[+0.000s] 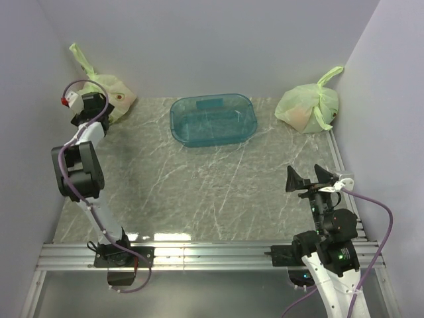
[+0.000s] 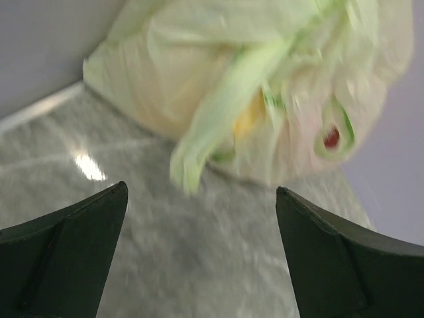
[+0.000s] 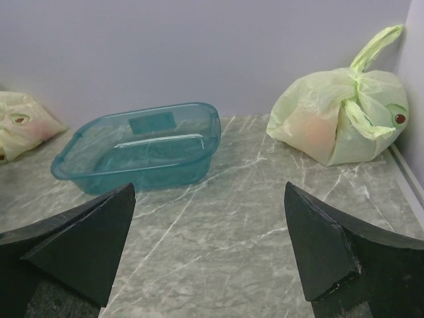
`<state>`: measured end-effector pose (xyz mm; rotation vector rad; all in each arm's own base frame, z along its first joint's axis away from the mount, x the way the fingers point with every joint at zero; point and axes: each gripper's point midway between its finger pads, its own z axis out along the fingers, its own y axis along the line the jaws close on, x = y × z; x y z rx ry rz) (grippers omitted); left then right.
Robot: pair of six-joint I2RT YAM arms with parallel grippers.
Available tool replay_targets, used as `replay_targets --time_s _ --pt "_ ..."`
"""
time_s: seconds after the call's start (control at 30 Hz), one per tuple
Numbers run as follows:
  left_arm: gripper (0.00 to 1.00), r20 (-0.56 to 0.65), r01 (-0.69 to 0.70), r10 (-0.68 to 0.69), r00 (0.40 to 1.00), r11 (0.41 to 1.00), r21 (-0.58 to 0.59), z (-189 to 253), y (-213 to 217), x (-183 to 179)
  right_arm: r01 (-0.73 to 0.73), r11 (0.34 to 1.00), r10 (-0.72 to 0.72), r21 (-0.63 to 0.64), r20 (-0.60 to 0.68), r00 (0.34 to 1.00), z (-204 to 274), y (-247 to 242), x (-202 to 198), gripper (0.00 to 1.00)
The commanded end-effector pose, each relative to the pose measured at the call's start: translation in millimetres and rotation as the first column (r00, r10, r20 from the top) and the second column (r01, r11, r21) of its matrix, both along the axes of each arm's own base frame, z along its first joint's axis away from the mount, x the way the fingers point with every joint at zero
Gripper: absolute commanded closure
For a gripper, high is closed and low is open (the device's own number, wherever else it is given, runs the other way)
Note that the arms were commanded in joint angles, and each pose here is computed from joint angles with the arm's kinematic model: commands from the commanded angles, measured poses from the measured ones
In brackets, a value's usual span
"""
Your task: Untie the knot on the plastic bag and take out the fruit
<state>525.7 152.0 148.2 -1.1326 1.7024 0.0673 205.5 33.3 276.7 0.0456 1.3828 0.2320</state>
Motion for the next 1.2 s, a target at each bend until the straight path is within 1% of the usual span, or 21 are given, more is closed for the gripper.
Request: replay_targets --time_s 0.0,0.03,0.1,0.13,0.17,0.23,0.33,0.47,0.5,0.57,0.6,0.67,0.77,0.8,0.87,0.9,0.93,1.0,1.1,1.13,1.17 --pt "0.01 0.136 -0.071 0.061 0.989 0.995 0.067 40.7 31.1 34.0 -0.051 0.999 0.048 0.01 0.214 0.976 43.3 -0.5 -38.4 0.0" --pt "0.01 0.112 -0.07 0.061 0.992 0.995 0.078 25.7 34.9 40.8 -0.061 0.998 0.06 0.001 0.207 0.977 42.4 1.6 -38.2 0.0" --pt "0.01 0.132 -0.088 0.077 0.988 0.993 0.083 30.3 44.9 53.3 -0.078 0.997 0.079 -0.014 0.193 0.978 40.2 5.3 -37.1 0.0" --pt "0.01 0.108 -0.092 0.085 0.99 0.994 0.064 10.6 47.4 59.8 -0.079 0.997 0.08 -0.015 0.181 0.98 39.0 6.0 -35.1 0.0" --pt "0.01 0.119 -0.101 0.094 0.988 0.993 0.055 14.1 53.7 65.9 -0.077 0.997 0.078 -0.014 0.173 0.982 37.9 5.8 -34.0 0.0" --pt "0.03 0.102 -0.113 0.109 0.989 0.993 0.033 -6.1 58.8 73.2 -0.081 0.997 0.082 -0.015 0.158 0.984 36.7 7.2 -31.3 0.0" --pt "0.05 0.106 -0.124 0.121 0.987 0.992 0.026 -17.3 65.9 81.6 -0.095 0.995 0.099 -0.029 0.138 0.985 34.2 10.9 -28.4 0.0" --pt "0.16 0.103 -0.124 0.123 0.987 0.992 0.005 -27.2 71.8 87.6 -0.092 0.995 0.095 -0.031 0.117 0.989 31.5 10.8 -25.7 0.0" --pt "0.34 0.1 -0.117 0.116 0.988 0.993 0.001 -30.3 71.5 88.2 -0.092 0.995 0.096 -0.035 0.116 0.989 31.7 11.0 -25.5 0.0" --pt "0.59 0.099 -0.087 0.087 0.991 0.996 -0.007 -34.5 67.5 90.2 -0.095 0.995 0.099 -0.037 0.115 0.988 31.1 11.6 -25.0 0.0" --pt "0.82 0.097 -0.069 0.069 0.993 0.998 -0.001 -33.6 65.6 90.9 -0.095 0.995 0.099 -0.04 0.118 0.988 31.9 11.7 -25.2 0.0" --pt "0.99 0.099 -0.034 0.034 0.994 0.999 -0.002 -33.9 60.0 90.3 -0.096 0.994 0.1 -0.043 0.12 0.988 31.9 11.9 -25.2 0.0" --pt "0.99 0.097 -0.006 0.005 0.995 1.0 0.011 -25.6 54.4 81.2 -0.102 0.994 0.107 -0.046 0.125 0.986 33.0 12.8 -26.4 0.0" --pt "0.99 0.113 -0.004 0.001 0.994 1.0 0.022 -9.8 53.3 76.5 -0.101 0.994 0.106 -0.045 0.131 0.986 34.2 12.3 -27.3 0.0" --pt "0.99 0.089 0.005 -0.007 0.996 1.0 0.024 -12.9 47.7 61.7 -0.096 0.995 0.1 -0.035 0.144 0.985 37.4 11.3 -28.1 0.0" --pt "0.99 0.101 0.011 -0.014 0.995 0.999 0.038 5.2 45.5 53.7 -0.096 0.995 0.099 -0.026 0.147 0.984 38.8 10.9 -28.5 0.0" --pt "1.0 0.066 0.013 -0.015 0.998 0.999 0.034 -1.8 42.1 42.5 -0.095 0.995 0.097 -0.023 0.151 0.984 40.6 10.6 -29.0 0.0" --pt "0.99 0.003 0.021 -0.021 1.0 0.998 0.051 7.9 34.5 20.4 -0.085 0.996 0.086 -0.009 0.148 0.985 44.2 8.5 -29.0 0.0" --pt "0.99 -0.131 0.052 -0.048 0.99 0.998 0.029 -0.4 8.0 -19.6 -0.089 0.996 0.089 -0.006 0.135 0.987 47.5 9.0 -29.2 0.0" --pt "1.0 -0.18 0.079 -0.076 0.981 0.997 0.01 -14.7 -8.1 -35.2 -0.088 0.996 0.088 -0.003 0.132 0.987 48.0 9.1 -28.3 0.0" --pt "0.99 -0.201 0.094 -0.092 0.975 0.996 -0.004 -17.4 -18.8 -47.2 -0.091 0.996 0.089 0.01 0.128 0.988 48.5 9.6 -27.5 0.0"
